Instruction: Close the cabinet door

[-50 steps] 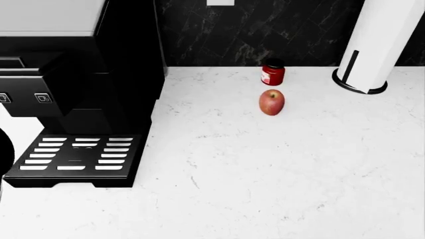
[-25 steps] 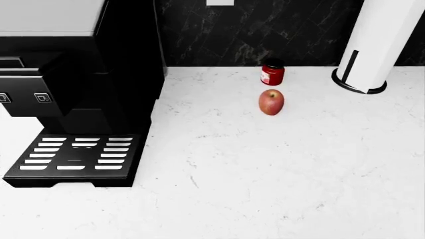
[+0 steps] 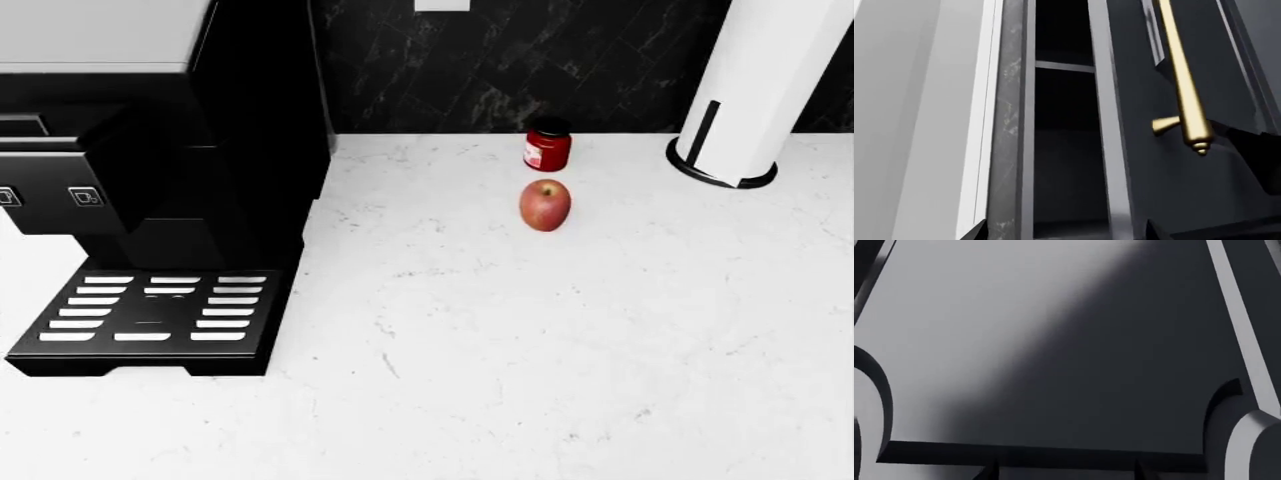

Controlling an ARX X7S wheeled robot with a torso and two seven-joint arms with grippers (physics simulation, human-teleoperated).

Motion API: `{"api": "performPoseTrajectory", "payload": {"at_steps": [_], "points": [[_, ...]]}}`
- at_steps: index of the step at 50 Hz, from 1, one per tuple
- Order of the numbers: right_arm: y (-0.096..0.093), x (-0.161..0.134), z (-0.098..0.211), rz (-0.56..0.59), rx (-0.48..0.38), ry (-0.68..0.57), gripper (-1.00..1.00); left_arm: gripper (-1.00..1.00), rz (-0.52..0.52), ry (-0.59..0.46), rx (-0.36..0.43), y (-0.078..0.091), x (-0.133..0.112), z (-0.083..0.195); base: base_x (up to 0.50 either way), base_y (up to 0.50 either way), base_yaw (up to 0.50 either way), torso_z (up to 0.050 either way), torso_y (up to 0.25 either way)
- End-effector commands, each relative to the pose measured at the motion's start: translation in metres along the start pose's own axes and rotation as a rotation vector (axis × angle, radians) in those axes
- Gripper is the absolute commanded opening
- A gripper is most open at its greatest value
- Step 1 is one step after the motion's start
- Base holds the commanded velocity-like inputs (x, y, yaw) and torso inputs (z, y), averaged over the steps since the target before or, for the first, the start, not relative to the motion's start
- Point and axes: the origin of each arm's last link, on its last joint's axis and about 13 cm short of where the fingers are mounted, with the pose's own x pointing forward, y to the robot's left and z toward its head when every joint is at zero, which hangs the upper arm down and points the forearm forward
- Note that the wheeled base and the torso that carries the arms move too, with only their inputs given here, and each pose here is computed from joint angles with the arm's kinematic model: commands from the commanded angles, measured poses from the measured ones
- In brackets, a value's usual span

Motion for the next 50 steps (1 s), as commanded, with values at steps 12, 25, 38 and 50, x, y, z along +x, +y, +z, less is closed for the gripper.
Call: {"api": "performPoseTrajectory", "payload": {"at_steps": [12, 25, 38, 50], "points": [[0.024, 0.002, -0.057, 0.165, 0.080, 0.234, 1.00, 1.00, -0.011, 0.017, -0.009, 0.002, -0.010, -0.003, 0.00, 0.00, 0.00, 0.000, 0.000], [0.026, 0.002, -0.068, 0.168, 0.070, 0.256, 1.00, 1.00, 0.027, 0.103, 0.012, 0.004, -0.013, -0.021, 0.00, 0.00, 0.00, 0.000, 0.000], [0.028, 0.002, -0.071, 0.174, 0.070, 0.264, 1.00, 1.00, 0.101, 0.175, 0.021, 0.010, -0.015, -0.034, 0.00, 0.00, 0.00, 0.000, 0.000], [0.028, 0.002, -0.075, 0.172, 0.064, 0.268, 1.00, 1.00, 0.089, 0.151, 0.013, 0.008, -0.014, -0.030, 0.00, 0.00, 0.00, 0.000, 0.000]]}}
